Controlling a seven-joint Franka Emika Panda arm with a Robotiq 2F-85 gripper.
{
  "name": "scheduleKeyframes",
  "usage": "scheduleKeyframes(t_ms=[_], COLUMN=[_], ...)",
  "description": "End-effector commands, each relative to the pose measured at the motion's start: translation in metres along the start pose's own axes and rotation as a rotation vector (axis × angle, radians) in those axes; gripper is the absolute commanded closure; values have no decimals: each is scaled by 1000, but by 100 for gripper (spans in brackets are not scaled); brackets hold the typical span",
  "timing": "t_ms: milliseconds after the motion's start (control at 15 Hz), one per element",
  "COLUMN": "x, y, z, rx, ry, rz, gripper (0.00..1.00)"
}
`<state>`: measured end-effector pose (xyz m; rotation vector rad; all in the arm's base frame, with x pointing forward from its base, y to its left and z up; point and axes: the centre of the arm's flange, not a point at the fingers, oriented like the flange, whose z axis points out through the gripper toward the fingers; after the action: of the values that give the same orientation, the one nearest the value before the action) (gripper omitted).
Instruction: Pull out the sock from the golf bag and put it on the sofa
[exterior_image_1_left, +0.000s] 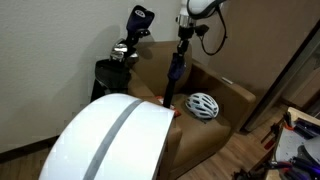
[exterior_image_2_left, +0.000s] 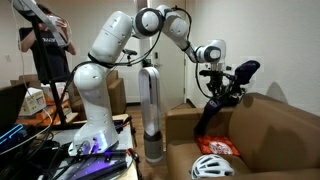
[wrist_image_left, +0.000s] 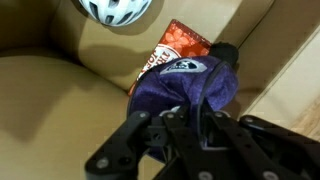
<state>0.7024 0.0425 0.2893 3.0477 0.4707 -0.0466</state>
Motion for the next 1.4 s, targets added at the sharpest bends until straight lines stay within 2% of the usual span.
scheduleKeyframes(t_ms=[0,133,200,333,600,800,1067,1333], x=[42,52,23,25,31,49,60,70], y=[16,19,6,6,5,7,8,5], z=[46,73,56,73,70,113,179,230], rx=[-10,1,2,6,-9,31,24,46], ry=[-13,-23,-31,-45,-24,-53,-98,-119], rz=[-58,-70,-34,-35,-15,-25,-21,-38], gripper=[92,92,92,91,92,92,92,92])
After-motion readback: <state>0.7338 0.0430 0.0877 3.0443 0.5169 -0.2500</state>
